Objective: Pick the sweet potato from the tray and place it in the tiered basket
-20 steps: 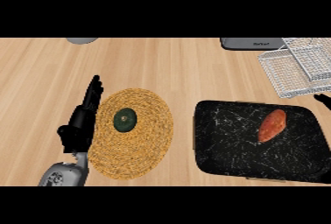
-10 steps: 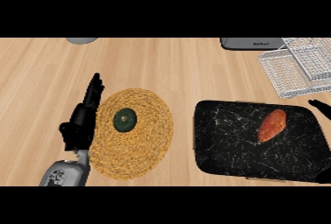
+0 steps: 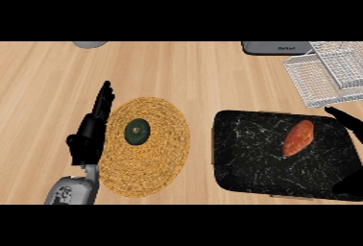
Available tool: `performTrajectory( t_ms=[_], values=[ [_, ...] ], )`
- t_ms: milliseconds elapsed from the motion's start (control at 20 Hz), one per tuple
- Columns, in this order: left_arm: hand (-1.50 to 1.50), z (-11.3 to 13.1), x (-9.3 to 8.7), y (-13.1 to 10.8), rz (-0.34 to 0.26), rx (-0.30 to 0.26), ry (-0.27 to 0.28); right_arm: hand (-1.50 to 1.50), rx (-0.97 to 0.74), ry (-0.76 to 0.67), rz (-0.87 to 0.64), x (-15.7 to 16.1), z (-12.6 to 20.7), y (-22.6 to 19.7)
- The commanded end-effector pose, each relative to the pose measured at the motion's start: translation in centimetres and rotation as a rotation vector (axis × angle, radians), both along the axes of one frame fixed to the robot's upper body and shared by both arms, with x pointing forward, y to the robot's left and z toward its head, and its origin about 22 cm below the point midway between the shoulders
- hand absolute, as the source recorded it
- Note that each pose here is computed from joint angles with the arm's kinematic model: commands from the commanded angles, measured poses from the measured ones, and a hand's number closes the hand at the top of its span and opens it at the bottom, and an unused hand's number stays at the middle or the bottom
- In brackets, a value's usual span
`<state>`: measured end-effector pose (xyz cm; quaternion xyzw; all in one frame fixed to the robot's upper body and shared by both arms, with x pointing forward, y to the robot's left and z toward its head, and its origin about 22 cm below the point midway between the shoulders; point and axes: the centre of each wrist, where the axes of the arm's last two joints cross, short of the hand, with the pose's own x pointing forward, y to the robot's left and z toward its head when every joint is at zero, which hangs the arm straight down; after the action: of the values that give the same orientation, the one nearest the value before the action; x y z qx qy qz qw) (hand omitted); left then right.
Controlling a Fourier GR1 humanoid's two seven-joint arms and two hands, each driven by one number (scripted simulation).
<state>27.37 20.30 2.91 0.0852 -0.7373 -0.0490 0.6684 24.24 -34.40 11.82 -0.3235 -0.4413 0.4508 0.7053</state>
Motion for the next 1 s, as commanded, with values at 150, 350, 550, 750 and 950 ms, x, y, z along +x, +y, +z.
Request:
performTrajectory(
  t_ms=[150, 350, 550, 750, 950],
  values=[
    [0.0, 1.7, -0.4, -0.3, 0.012, 0.001, 0.0, -1.5, 0.013, 0.026, -0.006, 1.8, -1.3, 1.2],
    [0.0, 2.0, -0.8, 1.3, 0.003, 0.002, -0.009, -1.5, 0.004, 0.034, -0.002, 2.0, -2.0, 2.1],
    [0.0, 0.6, 0.3, -0.9, -0.001, 0.003, -0.006, -1.5, -0.002, 0.044, 0.0, 2.7, -2.9, 0.0],
    [0.0, 0.6, 1.7, -0.4, -0.014, -0.015, 0.004, -1.5, 0.026, 0.05, -0.009, 3.8, -2.5, 3.1],
    [0.0, 1.9, -0.8, 1.2, 0.001, -0.009, 0.011, -1.5, 0.028, 0.029, -0.018, 4.6, -4.9, 0.9]
  ],
)
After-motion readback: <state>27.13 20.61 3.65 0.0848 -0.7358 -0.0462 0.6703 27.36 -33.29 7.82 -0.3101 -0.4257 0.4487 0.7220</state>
